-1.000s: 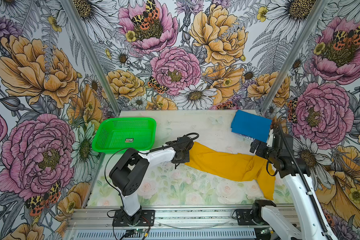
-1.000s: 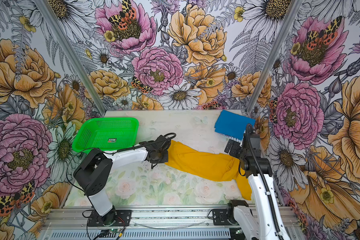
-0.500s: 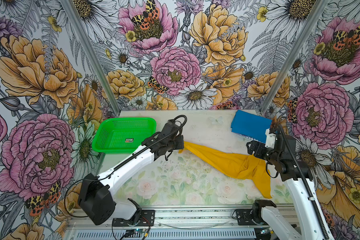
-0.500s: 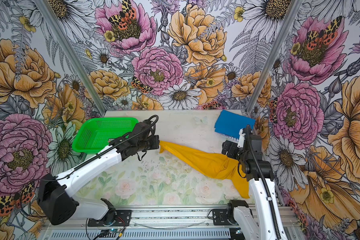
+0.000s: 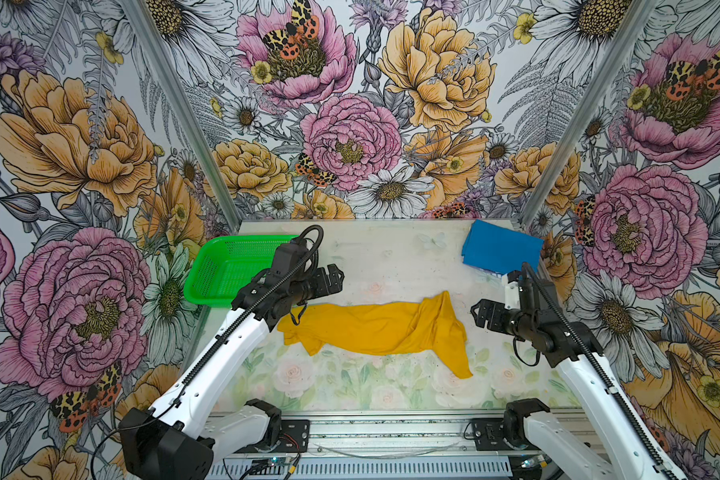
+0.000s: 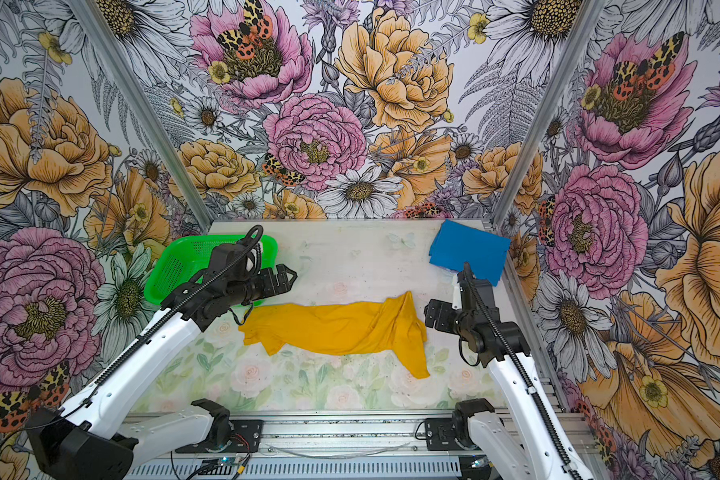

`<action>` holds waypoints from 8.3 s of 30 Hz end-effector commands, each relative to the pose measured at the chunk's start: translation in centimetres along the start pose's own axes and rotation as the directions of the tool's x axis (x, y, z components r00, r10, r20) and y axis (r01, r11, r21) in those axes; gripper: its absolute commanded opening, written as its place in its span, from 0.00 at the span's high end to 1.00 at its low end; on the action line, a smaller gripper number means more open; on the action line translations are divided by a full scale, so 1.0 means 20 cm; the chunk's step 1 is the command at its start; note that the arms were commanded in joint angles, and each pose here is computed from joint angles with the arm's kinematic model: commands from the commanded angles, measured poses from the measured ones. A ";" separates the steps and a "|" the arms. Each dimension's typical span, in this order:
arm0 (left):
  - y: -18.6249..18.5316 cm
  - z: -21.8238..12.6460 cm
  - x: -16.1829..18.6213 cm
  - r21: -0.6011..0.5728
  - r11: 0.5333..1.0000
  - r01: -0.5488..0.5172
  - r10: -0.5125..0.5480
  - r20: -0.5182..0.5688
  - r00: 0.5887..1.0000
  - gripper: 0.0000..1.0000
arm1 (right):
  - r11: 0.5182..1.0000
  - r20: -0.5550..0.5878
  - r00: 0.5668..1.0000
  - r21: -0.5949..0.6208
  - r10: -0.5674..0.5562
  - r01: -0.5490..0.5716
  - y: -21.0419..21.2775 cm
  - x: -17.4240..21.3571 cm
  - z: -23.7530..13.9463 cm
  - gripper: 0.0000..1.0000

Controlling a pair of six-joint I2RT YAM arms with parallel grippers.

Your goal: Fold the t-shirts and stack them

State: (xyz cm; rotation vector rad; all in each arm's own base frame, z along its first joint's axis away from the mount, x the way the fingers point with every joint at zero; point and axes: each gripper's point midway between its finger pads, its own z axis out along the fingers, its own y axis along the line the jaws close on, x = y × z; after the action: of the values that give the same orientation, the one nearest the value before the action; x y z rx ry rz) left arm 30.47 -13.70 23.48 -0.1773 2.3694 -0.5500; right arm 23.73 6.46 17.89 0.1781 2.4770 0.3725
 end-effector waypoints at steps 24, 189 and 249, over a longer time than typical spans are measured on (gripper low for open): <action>0.25 -0.14 0.29 -0.086 0.989 0.118 -0.119 -0.014 0.993 0.01 | 0.959 -0.371 0.924 0.215 -0.095 0.185 0.05 0.68 0.53 0.45; 0.29 -0.19 0.36 -0.053 0.991 0.121 -0.117 0.073 0.991 1.00 | 0.763 -0.050 0.769 0.182 0.637 -0.620 -0.39 0.40 0.09 0.20; 0.34 -0.18 1.11 -0.054 0.991 0.126 -0.133 -0.155 0.979 1.00 | 0.770 0.355 0.829 0.335 0.431 -0.544 -0.46 0.26 -0.81 1.00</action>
State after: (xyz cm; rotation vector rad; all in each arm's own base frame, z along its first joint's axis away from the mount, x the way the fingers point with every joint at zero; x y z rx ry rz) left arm 11.97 -13.65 10.97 -0.2161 2.5358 -0.6538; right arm 10.57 -3.92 23.90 1.0453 2.1860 0.0845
